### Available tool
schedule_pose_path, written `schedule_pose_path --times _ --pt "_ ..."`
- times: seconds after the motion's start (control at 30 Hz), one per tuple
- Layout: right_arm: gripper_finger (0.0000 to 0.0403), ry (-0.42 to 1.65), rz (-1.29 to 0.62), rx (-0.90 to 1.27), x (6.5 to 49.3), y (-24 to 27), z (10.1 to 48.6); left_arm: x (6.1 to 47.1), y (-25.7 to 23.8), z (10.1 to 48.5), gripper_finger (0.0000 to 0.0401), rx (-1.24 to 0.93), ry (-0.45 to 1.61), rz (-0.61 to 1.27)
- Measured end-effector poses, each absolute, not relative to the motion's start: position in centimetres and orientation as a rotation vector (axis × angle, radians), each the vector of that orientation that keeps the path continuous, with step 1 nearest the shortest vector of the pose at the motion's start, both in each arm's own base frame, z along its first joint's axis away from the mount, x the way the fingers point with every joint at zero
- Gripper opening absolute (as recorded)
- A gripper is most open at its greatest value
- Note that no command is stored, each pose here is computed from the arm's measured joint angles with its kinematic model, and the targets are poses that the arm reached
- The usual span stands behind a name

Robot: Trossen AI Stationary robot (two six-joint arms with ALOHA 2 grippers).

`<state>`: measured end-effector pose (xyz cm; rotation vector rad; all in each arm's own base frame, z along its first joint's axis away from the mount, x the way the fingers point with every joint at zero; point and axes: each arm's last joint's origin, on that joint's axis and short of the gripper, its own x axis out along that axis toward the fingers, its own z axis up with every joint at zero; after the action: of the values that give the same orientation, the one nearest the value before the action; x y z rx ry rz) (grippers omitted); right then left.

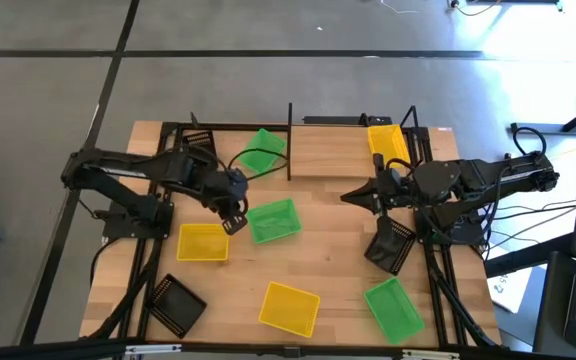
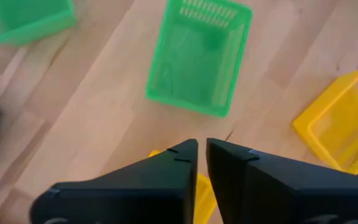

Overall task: Stack baskets on shelf by color
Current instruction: Put the bottom green basket on the shelf

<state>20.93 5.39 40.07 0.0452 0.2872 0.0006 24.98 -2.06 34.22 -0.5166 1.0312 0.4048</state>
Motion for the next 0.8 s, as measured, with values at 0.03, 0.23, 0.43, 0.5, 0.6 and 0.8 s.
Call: schedule_pose_path --times 0.03,0.23,0.43,0.5,0.6,0.8 --pt "0.0000 0.287 0.001 0.044 20.9 5.4 40.1 25.1 -2.0 33.9 0.0041 -0.519 1.042 0.431" --pt "0.0000 0.280 0.001 0.046 20.9 5.4 40.1 27.0 -1.4 32.4 0.0058 -0.597 1.074 0.485" --pt "0.0000 0.280 0.002 0.046 21.0 5.4 40.1 28.1 -1.3 31.4 0.0056 -0.595 1.095 0.482" --pt "0.0000 0.280 0.006 0.047 20.9 5.4 40.2 28.7 -1.3 31.1 0.0058 -0.582 1.080 0.499" --pt "0.0000 0.280 0.009 0.047 20.9 5.4 40.2 29.2 -1.2 30.3 0.0057 -0.537 1.079 0.555" --pt "0.0000 0.280 0.010 0.047 20.9 5.4 40.2 31.0 -0.9 28.7 0.0058 -0.483 1.089 0.545"
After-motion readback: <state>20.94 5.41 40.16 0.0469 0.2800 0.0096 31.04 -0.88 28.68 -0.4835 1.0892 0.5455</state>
